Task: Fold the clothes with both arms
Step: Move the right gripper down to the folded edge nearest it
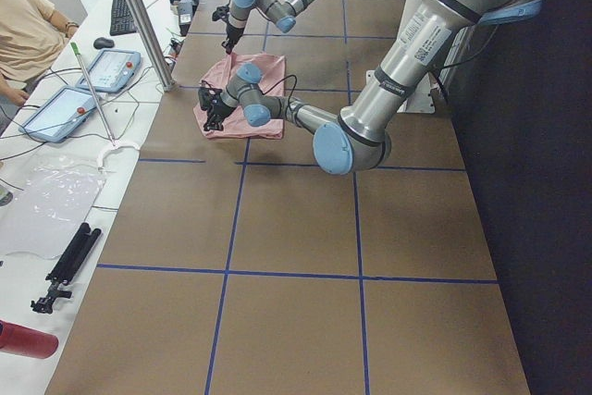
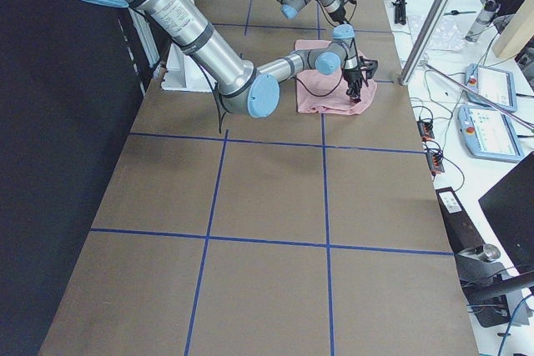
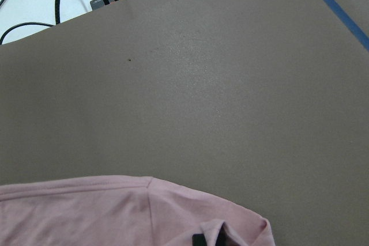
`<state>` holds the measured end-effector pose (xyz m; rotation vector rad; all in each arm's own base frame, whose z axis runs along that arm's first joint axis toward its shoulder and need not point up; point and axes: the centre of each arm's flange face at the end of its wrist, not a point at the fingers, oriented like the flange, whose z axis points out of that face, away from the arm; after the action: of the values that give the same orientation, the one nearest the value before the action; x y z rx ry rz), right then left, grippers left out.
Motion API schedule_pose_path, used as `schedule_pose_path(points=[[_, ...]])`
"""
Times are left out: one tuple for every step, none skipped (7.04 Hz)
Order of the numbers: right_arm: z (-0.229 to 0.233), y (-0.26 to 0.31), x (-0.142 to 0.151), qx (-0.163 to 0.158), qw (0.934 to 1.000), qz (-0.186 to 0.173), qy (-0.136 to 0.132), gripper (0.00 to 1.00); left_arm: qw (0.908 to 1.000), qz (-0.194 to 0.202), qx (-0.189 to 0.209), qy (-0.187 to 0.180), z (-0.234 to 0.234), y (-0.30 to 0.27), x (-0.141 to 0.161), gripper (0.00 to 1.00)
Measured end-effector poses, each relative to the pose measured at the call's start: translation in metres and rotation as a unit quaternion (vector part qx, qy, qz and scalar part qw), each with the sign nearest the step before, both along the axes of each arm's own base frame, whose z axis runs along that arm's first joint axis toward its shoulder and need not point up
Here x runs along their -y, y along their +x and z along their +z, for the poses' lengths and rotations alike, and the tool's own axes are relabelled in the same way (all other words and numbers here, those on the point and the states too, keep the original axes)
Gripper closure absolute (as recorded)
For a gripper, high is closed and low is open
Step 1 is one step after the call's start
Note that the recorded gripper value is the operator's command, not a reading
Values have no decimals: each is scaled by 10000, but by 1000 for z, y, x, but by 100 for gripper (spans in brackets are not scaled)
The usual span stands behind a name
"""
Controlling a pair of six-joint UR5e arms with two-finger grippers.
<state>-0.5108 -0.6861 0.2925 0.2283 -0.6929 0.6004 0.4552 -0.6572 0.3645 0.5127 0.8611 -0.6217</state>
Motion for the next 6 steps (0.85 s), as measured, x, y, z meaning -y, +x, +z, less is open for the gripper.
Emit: schedule_pose_path(points=[[2, 2, 0, -10, 10000, 7, -4, 54, 9996, 41, -219, 154, -8, -2, -2, 59], [3, 6, 2, 0, 10000, 36, -2, 54, 9987, 113, -454, 226, -15, -5, -6, 59], [-3, 18, 5, 77, 9999, 103, 52, 54, 9969, 178, -739, 186, -25, -10, -10, 59], [-13, 38, 4, 217, 9995, 175, 155, 50, 9948, 250, -983, 110, -34, -19, -11, 59], [-18, 56, -14, 436, 9986, 158, 245, 49, 9924, 354, -1174, 62, -44, -29, -12, 59], [-14, 67, -49, 683, 9972, 44, 287, 42, 9906, 440, -1292, 11, -50, -34, -14, 58]])
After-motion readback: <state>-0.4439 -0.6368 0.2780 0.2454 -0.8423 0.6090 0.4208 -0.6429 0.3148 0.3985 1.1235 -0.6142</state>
